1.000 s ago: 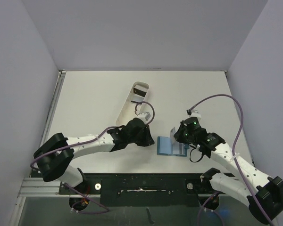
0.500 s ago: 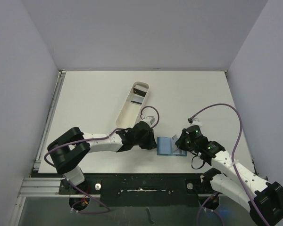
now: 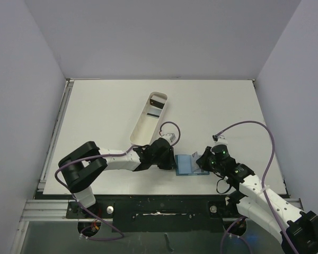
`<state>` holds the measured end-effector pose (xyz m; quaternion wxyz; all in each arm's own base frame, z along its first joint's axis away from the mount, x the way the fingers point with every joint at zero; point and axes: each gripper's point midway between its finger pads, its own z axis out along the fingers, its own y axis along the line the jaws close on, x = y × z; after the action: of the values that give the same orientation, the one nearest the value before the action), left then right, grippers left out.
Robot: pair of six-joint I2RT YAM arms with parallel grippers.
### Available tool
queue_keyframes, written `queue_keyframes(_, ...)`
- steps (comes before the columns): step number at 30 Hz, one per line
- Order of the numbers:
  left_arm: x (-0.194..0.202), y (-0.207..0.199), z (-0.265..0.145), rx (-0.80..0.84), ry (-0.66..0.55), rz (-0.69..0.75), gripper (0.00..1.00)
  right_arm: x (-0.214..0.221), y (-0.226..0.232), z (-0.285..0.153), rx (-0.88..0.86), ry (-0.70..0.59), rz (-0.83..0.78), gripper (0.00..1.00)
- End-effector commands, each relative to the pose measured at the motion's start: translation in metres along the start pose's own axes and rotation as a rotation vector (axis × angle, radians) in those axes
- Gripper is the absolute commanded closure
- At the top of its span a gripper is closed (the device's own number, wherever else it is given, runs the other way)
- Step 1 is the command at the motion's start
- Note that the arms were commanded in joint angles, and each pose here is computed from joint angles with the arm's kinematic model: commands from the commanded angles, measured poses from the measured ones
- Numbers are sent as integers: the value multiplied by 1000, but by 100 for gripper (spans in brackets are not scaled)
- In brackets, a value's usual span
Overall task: Put the credit cards into the card holder
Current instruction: Insert the credit card into the card holder.
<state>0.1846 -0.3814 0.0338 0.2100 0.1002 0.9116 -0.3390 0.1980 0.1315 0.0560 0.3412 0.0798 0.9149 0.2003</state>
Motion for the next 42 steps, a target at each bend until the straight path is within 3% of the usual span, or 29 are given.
queue_keyframes(1,-16,-18,3,49,-49,22,100,-7,14,1,-84,-41,21,100)
queue_keyframes(19,-11,18,2,-131,-41,23,100,2,21,2,-148,-26,45,100)
queue_keyframes(42,-8,26,-1,-161,-46,11,100,3,31,0,-223,-41,54,100)
